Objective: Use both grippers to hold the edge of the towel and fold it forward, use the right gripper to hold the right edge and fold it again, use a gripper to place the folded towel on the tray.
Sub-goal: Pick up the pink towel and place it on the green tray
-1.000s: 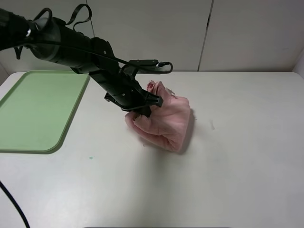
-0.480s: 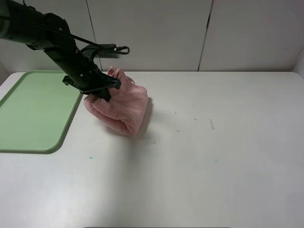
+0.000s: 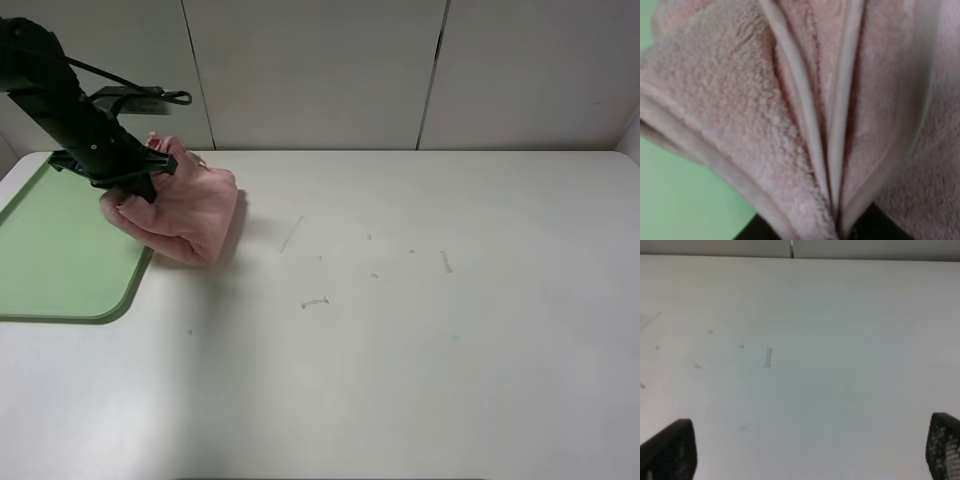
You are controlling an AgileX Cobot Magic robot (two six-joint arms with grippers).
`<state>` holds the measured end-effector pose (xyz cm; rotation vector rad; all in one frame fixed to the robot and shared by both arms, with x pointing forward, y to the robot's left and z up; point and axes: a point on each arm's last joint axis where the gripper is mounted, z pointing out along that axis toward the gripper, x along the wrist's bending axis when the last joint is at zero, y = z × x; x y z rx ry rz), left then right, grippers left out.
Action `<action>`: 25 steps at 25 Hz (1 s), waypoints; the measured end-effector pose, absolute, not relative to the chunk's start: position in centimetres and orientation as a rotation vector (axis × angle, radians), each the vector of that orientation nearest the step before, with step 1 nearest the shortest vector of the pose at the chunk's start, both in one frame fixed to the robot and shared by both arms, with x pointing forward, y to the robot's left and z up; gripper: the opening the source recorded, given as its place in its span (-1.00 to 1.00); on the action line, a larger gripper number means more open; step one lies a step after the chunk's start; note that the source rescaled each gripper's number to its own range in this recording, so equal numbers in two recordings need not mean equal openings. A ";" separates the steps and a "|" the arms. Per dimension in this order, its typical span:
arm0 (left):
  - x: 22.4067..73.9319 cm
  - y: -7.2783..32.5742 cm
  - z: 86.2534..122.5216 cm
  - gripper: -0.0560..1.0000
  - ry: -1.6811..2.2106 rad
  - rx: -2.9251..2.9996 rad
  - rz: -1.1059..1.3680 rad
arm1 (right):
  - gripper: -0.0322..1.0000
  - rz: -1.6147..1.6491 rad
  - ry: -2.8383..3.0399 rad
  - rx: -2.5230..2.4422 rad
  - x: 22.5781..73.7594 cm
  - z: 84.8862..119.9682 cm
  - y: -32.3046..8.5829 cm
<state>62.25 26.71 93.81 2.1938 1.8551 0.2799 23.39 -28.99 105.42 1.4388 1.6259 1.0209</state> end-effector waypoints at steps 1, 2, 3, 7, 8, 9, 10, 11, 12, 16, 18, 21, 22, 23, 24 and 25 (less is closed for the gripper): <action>62.3 27.5 93.8 -0.56 1.875 2.184 0.290 | 1.00 1.021 1.626 1.439 23.4 105.4 -29.0; 62.3 28.2 93.8 -0.56 1.890 2.180 0.302 | 1.00 1.021 1.626 1.439 23.4 105.4 -29.0; 62.4 29.1 93.8 -0.56 1.903 2.185 0.323 | 1.00 1.021 1.626 1.439 23.4 105.4 -29.0; 62.3 31.5 93.8 -0.56 1.937 2.206 0.376 | 1.00 1.021 1.626 1.439 23.4 105.4 -29.0; 62.3 32.0 93.8 -0.56 1.945 2.206 0.385 | 1.00 1.021 1.626 1.439 23.4 105.4 -29.0; 62.3 32.6 93.8 -0.56 1.958 2.209 0.395 | 1.00 1.021 1.626 1.439 23.4 105.4 -29.0; 62.2 33.2 93.8 -0.57 1.970 2.207 0.404 | 1.00 1.021 1.626 1.439 23.4 105.4 -29.0; 62.2 33.7 93.8 -0.57 1.981 2.201 0.409 | 1.00 1.021 1.626 1.439 23.4 105.4 -29.0; 62.1 34.2 93.8 -0.57 1.994 2.194 0.414 | 1.00 1.021 1.626 1.439 23.4 105.4 -29.0; 61.9 35.5 93.8 -0.57 2.033 2.174 0.418 | 1.00 1.021 1.626 1.439 23.4 105.4 -29.0; 61.8 35.8 93.8 -0.57 2.045 2.168 0.414 | 1.00 1.021 1.626 1.439 23.4 105.4 -29.0; 61.8 35.9 93.8 -0.57 2.050 2.166 0.413 | 1.00 1.021 1.626 1.439 23.4 105.4 -29.0; 61.8 35.9 93.8 -0.57 2.050 2.166 0.413 | 1.00 1.021 1.626 1.439 23.4 105.4 -29.0; 61.8 35.9 93.8 -0.57 2.050 2.166 0.412 | 1.00 1.021 1.626 1.439 23.4 105.4 -29.0; 61.8 35.9 93.8 -0.57 2.050 2.166 0.412 | 1.00 1.021 1.626 1.439 23.4 105.4 -29.0; 61.8 35.9 93.8 -0.57 2.050 2.166 0.412 | 1.00 1.021 1.626 1.439 23.4 105.4 -29.0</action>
